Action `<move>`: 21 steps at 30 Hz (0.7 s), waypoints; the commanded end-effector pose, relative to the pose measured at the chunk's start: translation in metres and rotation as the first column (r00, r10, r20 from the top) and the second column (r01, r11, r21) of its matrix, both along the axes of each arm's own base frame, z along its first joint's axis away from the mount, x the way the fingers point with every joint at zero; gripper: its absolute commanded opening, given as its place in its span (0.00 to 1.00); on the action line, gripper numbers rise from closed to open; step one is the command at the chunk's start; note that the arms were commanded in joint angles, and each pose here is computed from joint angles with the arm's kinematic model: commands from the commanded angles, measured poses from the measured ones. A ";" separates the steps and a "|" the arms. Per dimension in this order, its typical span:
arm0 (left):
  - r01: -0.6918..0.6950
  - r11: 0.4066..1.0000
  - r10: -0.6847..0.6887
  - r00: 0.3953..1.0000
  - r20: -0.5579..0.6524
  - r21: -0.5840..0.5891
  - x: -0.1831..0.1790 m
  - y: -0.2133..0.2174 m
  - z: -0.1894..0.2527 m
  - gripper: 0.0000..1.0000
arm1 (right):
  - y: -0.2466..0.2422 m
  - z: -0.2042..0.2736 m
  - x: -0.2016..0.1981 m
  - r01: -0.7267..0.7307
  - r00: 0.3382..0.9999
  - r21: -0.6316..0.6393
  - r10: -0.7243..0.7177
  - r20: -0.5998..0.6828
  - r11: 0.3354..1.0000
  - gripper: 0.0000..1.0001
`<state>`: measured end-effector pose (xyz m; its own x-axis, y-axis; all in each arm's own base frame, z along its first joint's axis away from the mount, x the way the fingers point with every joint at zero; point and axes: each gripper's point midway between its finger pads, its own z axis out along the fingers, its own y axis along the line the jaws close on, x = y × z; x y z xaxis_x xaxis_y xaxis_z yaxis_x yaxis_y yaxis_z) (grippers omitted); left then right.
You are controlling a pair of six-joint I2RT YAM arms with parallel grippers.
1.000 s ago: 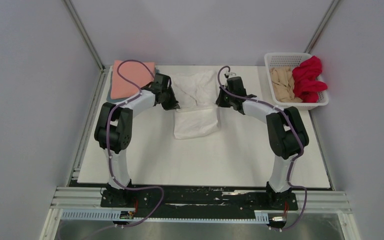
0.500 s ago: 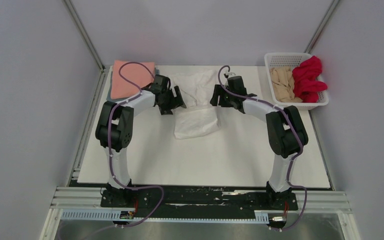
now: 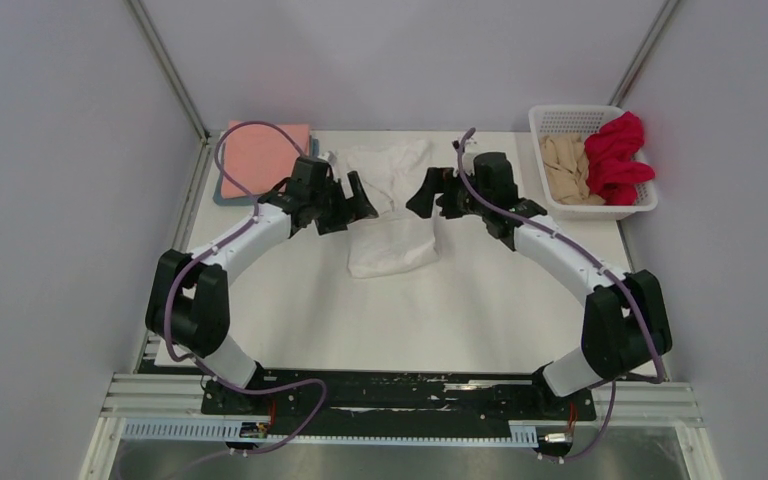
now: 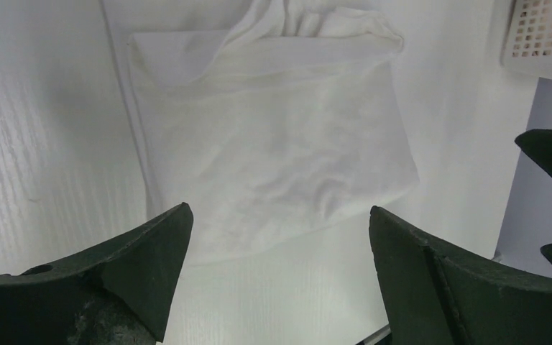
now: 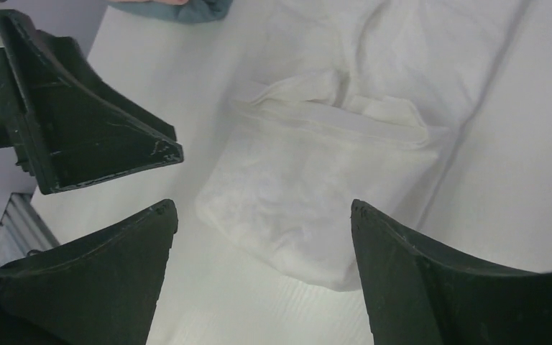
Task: Fold and stack the t-shirts
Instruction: Fold the folded rectangular tshirt in 1/3 of the way
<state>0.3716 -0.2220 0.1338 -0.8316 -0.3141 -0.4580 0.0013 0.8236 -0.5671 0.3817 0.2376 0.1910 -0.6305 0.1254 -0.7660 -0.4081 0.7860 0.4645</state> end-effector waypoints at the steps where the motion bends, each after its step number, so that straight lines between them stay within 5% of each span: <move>1: -0.014 0.999 0.014 1.000 0.009 -0.038 -0.007 -0.003 0.005 1.00 | 0.041 -0.015 -0.022 -0.180 0.978 0.108 0.189 -0.088 0.978 0.88; 7: -0.041 0.999 0.041 0.998 -0.039 -0.021 -0.025 0.006 -0.015 1.00 | 0.052 -0.062 -0.017 -0.181 0.953 0.090 0.197 -0.231 0.979 0.89; 13: -0.063 0.998 0.063 0.997 -0.043 0.015 -0.028 0.014 -0.020 1.00 | 0.026 -0.104 -0.058 -0.129 0.927 0.034 0.133 -0.352 0.991 0.91; 21: -0.021 1.000 0.020 0.999 -0.032 -0.013 -0.014 0.001 -0.013 1.00 | 0.008 -0.125 -0.077 -0.125 0.924 -0.030 0.105 -0.368 0.992 0.93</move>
